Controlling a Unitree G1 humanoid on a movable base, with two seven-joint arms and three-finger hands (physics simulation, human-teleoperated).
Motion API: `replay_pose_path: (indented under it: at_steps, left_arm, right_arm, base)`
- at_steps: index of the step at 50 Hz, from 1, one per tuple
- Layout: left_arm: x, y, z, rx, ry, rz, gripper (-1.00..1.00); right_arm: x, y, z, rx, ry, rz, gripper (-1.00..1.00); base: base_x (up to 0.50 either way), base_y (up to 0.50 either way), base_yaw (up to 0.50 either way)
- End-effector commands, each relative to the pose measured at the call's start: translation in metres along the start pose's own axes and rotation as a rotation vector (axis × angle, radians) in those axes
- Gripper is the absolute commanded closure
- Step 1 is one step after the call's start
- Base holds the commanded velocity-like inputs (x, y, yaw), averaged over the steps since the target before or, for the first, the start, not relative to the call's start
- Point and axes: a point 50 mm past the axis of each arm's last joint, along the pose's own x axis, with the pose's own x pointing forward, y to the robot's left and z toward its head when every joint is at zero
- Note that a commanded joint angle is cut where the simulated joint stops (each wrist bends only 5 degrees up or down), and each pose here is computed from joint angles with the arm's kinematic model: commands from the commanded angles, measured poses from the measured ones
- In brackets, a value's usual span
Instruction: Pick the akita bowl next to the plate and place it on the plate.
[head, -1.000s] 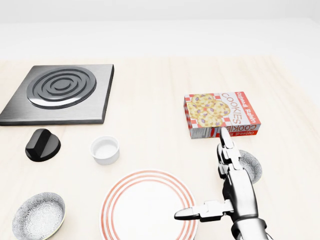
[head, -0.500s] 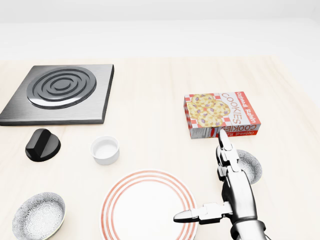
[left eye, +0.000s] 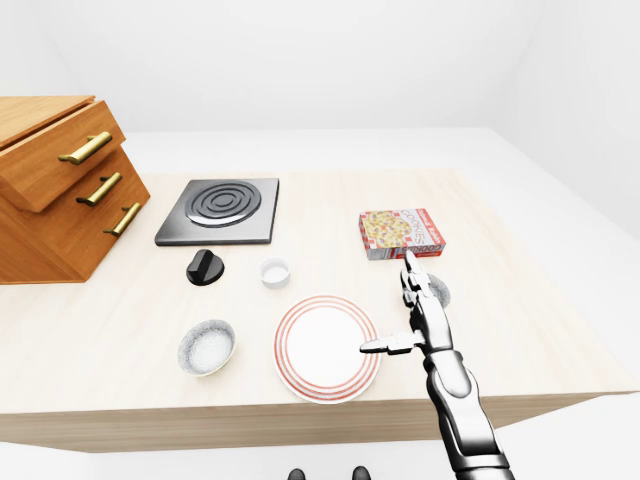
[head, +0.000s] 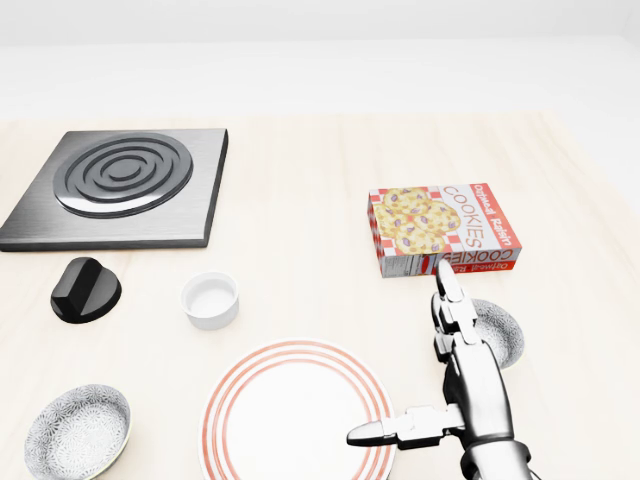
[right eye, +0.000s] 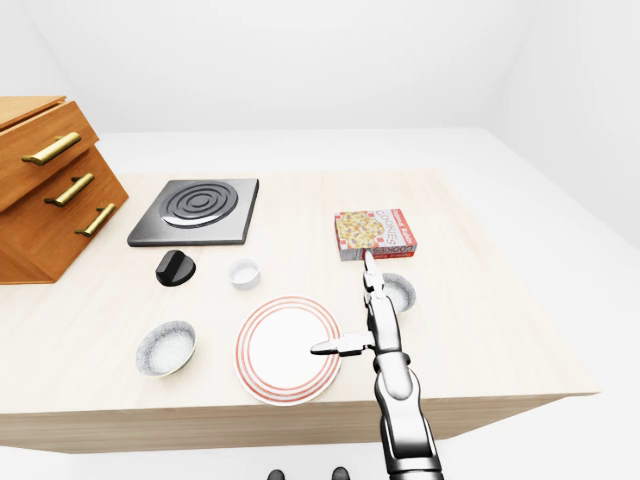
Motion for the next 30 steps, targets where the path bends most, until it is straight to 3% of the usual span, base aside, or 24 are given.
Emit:
replay_pose_path:
  at_steps: [1, 5, 12, 14, 18, 24, 30]
  left_arm:
    - [0.0, 0.002, -0.002, 0.002, 0.008, 0.006, -1.0]
    - [-0.001, 0.001, -0.001, 0.007, 0.005, 0.003, -1.0]
    - [-0.001, -0.001, -0.003, 0.013, 0.006, -0.001, -1.0]
    - [-0.001, -0.001, 0.0, 0.012, -0.001, 0.002, -1.0]
    - [-0.001, -0.003, -0.002, 0.016, 0.0, -0.003, -1.0]
    - [-0.001, -0.003, -0.004, 0.018, 0.002, -0.004, -1.0]
    - [-0.001, -0.003, -0.004, 0.019, 0.003, -0.006, -1.0]
  right_arm:
    - [0.0, 0.0, -0.001, -0.002, 0.003, -0.001, -1.0]
    - [0.0, -0.005, 0.008, -0.05, -0.031, -0.032, -1.0]
    - [-0.006, -0.033, 0.072, -0.069, -0.203, -0.119, -1.0]
    - [-0.014, -0.045, 0.103, -0.176, -0.326, -0.144, -1.0]
    - [-0.031, -0.06, 0.135, -0.296, -0.45, -0.189, -1.0]
    - [-0.057, -0.089, 0.171, -0.531, -0.546, -0.293, -1.0]
    - [-0.077, -0.109, 0.196, -0.639, -0.62, -0.383, -1.0]
  base:
    - [0.0, 0.0, 0.0]
    - [0.0, 0.0, 0.0]
    - [0.0, 0.0, 0.0]
    - [0.0, 0.0, 0.0]
    - [0.0, 0.0, 0.0]
    - [0.0, 0.0, 0.0]
    - [0.0, 0.0, 0.0]
